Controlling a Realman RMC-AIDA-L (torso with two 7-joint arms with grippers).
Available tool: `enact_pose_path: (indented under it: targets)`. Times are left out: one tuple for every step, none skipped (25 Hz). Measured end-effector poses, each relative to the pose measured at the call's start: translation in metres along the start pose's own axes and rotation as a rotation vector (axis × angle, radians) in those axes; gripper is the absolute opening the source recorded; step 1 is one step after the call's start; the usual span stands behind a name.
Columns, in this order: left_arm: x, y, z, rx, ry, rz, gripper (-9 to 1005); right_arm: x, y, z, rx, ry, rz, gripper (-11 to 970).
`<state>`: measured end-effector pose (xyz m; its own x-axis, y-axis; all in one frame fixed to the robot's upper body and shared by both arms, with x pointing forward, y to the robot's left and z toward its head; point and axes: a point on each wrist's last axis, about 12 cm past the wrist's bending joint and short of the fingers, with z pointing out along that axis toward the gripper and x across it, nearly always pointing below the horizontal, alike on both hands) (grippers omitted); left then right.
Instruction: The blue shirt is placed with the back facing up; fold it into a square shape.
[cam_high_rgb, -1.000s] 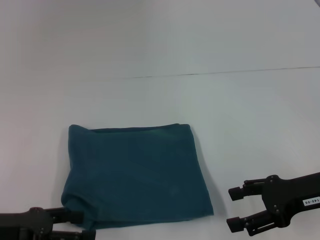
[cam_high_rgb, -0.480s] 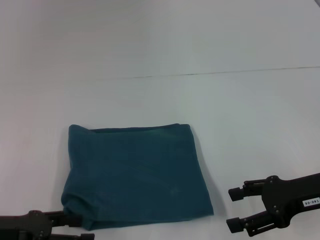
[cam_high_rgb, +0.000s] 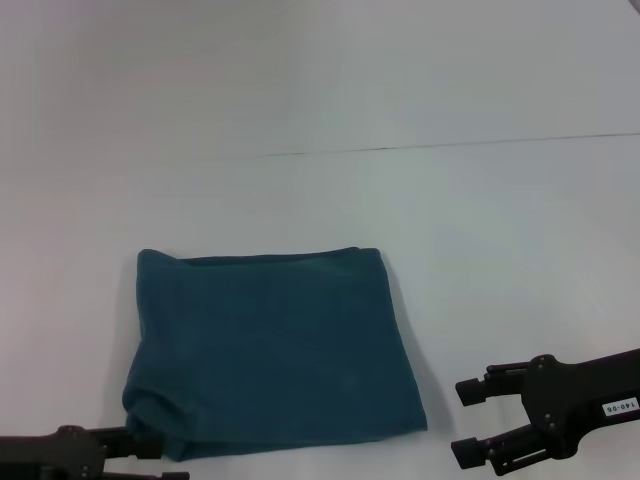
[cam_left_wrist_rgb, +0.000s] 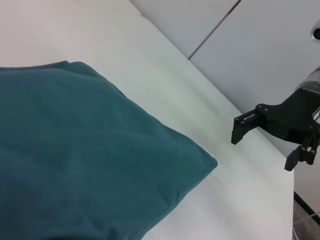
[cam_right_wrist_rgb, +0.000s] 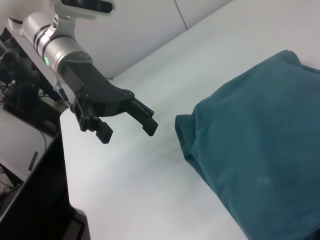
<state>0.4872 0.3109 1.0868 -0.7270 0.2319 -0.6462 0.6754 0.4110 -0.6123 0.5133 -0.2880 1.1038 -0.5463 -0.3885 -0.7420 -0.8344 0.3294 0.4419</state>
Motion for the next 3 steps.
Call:
enact_pose_path:
  targets:
    - [0.0003,-0.0001,0.0001,0.000,0.000,-0.001,921,0.0001,0.0000,0.0000,0.000,0.001,0.000,945]
    - [0.0006,-0.0001,0.0002,0.000,0.000,-0.001,921,0.0001,-0.0001,0.0000,0.001,0.001,0.000,945]
    - [0.0008,-0.0002,0.0003,0.001,-0.001,-0.002,921,0.0000,-0.0002,0.0000,0.001,0.001,0.000,945]
